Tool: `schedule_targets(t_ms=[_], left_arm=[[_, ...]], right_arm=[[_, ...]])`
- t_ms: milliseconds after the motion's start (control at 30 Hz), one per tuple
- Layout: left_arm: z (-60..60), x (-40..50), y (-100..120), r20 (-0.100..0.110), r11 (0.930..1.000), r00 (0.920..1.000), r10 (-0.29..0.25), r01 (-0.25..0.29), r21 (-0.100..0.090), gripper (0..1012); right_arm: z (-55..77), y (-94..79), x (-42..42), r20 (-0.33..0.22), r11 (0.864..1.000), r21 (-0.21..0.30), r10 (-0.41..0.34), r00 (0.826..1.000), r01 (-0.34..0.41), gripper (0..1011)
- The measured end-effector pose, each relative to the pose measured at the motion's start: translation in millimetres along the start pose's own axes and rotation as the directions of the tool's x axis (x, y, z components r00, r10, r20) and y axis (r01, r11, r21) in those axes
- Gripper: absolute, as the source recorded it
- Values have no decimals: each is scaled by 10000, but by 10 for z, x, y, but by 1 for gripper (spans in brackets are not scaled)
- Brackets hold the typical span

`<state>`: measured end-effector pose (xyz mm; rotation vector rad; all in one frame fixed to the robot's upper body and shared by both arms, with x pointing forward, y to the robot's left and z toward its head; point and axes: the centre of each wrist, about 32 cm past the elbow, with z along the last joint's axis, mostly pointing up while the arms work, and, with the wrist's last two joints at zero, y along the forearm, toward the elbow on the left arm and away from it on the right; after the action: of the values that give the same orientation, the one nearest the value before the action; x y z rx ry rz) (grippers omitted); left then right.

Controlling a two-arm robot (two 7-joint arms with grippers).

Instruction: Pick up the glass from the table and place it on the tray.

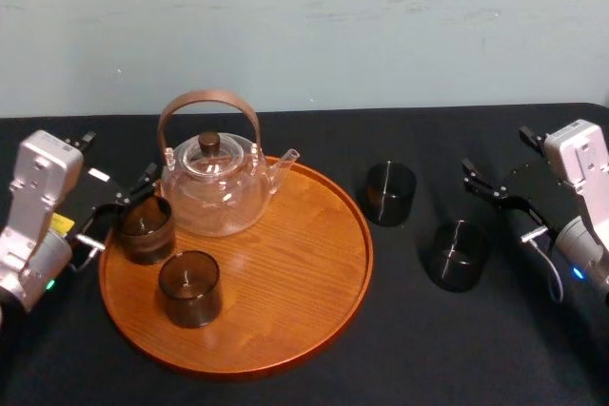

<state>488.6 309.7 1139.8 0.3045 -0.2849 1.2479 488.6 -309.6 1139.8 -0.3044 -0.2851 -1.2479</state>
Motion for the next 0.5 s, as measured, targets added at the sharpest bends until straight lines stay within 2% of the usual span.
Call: schedule_targets(t_ms=[167, 500], left_arm=[[0, 0, 0, 1, 10000, 10000, 0, 0, 0, 1001], [0, 0, 0, 1, 10000, 10000, 0, 0, -1, 1001]], right_arm=[[20, -30, 28, -93, 9998, 27, 193, 9998, -193, 1003], [119, -199, 126, -717, 9976, -60, 688, 9951, -694, 1002]])
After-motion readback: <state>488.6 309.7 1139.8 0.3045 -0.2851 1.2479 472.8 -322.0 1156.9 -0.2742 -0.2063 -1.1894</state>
